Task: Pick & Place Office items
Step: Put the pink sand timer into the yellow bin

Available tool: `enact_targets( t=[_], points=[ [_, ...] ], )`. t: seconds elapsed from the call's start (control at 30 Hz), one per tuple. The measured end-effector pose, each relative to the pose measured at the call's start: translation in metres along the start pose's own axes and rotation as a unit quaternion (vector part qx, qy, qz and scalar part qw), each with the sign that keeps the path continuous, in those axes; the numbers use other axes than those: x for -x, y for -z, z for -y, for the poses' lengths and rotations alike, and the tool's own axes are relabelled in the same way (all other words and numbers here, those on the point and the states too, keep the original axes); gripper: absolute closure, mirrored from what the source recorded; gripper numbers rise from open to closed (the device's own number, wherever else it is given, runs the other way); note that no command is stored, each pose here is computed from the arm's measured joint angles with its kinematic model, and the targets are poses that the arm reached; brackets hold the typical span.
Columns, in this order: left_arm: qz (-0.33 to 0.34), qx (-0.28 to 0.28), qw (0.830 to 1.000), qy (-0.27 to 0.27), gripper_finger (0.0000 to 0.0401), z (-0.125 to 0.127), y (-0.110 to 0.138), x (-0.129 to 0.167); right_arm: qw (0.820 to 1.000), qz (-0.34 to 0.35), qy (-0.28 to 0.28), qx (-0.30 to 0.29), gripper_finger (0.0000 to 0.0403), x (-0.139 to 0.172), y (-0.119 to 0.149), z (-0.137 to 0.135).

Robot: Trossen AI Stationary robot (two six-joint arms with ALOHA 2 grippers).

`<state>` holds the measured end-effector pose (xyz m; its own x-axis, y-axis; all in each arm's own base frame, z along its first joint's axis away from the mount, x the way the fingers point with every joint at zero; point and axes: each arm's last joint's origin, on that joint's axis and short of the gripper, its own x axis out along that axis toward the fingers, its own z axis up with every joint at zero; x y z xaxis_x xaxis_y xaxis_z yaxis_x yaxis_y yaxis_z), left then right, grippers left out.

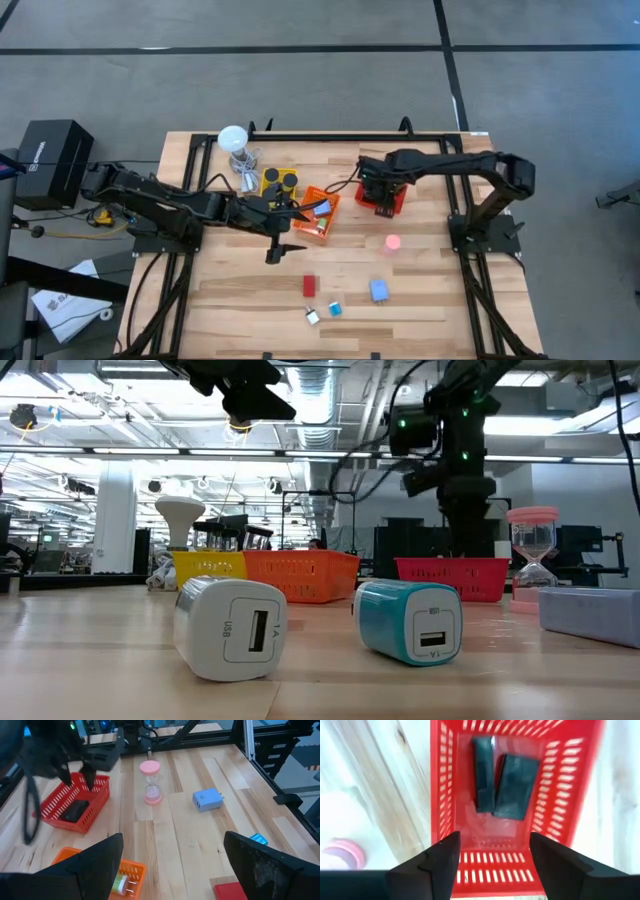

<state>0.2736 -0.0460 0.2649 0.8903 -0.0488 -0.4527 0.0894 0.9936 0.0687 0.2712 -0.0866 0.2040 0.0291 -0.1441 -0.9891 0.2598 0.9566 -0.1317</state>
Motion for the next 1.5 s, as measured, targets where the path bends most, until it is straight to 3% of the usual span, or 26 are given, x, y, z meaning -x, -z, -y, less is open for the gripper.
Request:
enact_targets(
  t=[0.33, 0.6, 0.87, 1.07, 1.17, 1.5],
  points=[
    [0.000, 0.001, 1.000, -0.001, 0.0059, 0.000, 0.000, 0.000, 0.991, 0.135, 0.001, -0.007, 0.0178, 0.067, 0.021, -0.002],
    [0.000, -0.001, 1.000, 0.005, 0.0059, 0.003, 0.000, 0.000, 0.969, 0.246, -0.030, 0.013, 0.0178, 0.104, 0.050, -0.030],
    [0.000, -0.002, 1.000, 0.006, 0.0059, 0.004, 0.000, 0.000, 0.958, 0.264, -0.077, 0.086, 0.0178, 0.095, 0.082, -0.073],
    [-0.010, -0.003, 1.000, 0.007, 0.0059, 0.004, 0.007, -0.001, 0.907, 0.378, -0.133, 0.128, 0.0178, 0.097, 0.104, -0.095],
    [-0.012, -0.003, 1.000, 0.006, 0.0059, 0.004, 0.009, -0.001, 0.891, 0.405, -0.153, 0.138, 0.0178, 0.088, 0.115, -0.102],
    [-0.009, -0.003, 1.000, 0.004, 0.0059, 0.004, 0.008, -0.002, 0.889, 0.410, -0.156, 0.134, 0.0178, 0.041, 0.130, -0.113]
  ],
)
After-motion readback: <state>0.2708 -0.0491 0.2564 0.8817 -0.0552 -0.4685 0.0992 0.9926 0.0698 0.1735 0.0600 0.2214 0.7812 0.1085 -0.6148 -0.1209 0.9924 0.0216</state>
